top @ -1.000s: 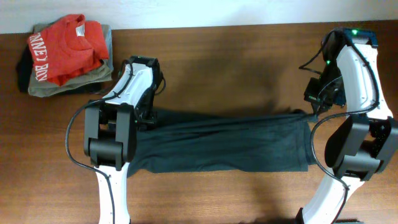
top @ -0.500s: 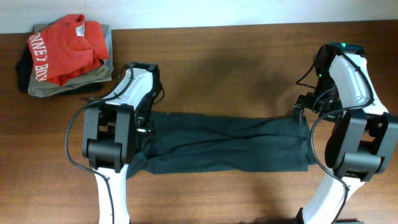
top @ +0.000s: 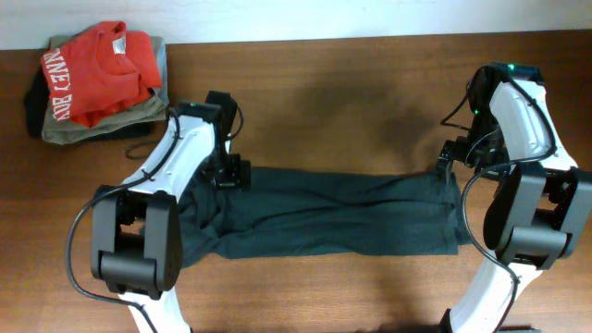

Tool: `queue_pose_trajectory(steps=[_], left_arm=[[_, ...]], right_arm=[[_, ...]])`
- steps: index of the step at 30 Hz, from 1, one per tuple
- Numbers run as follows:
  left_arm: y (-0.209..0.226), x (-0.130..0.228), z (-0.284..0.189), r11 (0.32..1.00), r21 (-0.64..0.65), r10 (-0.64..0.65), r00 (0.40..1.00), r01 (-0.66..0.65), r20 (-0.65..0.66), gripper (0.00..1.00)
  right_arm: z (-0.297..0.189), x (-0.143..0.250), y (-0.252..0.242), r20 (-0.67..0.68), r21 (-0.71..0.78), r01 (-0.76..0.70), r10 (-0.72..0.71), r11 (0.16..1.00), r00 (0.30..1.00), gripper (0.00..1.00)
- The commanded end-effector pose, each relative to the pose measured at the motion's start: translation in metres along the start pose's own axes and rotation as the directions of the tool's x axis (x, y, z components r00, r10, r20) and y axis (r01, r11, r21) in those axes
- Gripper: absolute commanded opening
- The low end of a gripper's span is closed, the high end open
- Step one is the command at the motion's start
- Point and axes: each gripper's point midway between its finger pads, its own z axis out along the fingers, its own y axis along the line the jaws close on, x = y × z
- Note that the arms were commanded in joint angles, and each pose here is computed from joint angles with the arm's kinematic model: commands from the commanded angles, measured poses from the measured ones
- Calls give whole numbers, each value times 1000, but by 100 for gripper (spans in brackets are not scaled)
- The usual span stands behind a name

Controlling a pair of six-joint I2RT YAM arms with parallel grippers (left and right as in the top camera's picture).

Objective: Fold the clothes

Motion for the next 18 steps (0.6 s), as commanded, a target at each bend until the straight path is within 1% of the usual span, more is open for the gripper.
queue_pose_trajectory(steps=[1, 2, 3, 5, 6, 9, 13, 15, 16, 18], left_arm=[[8, 2, 17, 1000, -8, -23, 1000, 23, -10, 99], [23, -4, 17, 997, -68, -45, 999, 46, 16, 99], [30, -5, 17, 995, -81, -56, 998, 58, 18, 99], [27, -3, 19, 997, -10, -76, 997, 76, -3, 98], [24, -5, 19, 998, 23, -62, 998, 62, -2, 96], [20, -1, 23, 998, 24, -50, 999, 50, -9, 91], [20, 3, 26, 999, 20, -47, 999, 48, -22, 59], [20, 3, 26, 999, 20, -47, 999, 48, -22, 42], [22, 4, 26, 999, 9, -47, 999, 47, -24, 40], [31, 8, 23, 998, -35, -49, 998, 48, -32, 40]], right_arm=[[-6, 0, -7, 27, 12, 8, -8, 1000, 1000, 99], [-6, 0, -7, 27, 12, 13, -13, 1000, 1000, 99], [-6, 0, -7, 27, 12, 13, -13, 1000, 1000, 99], [-6, 0, -6, 29, 8, 12, -12, 1000, 1000, 99], [-6, -1, -6, 30, 6, 12, -12, 1000, 999, 99], [-6, -1, -5, 31, 2, 12, -12, 1000, 999, 99], [-6, -1, -5, 31, 3, 12, -12, 1000, 999, 99], [-6, -1, -5, 31, 3, 12, -12, 1000, 999, 99], [-6, -1, -5, 31, 3, 12, -12, 1000, 999, 100], [-6, -1, -5, 32, 3, 12, -12, 1000, 999, 99]])
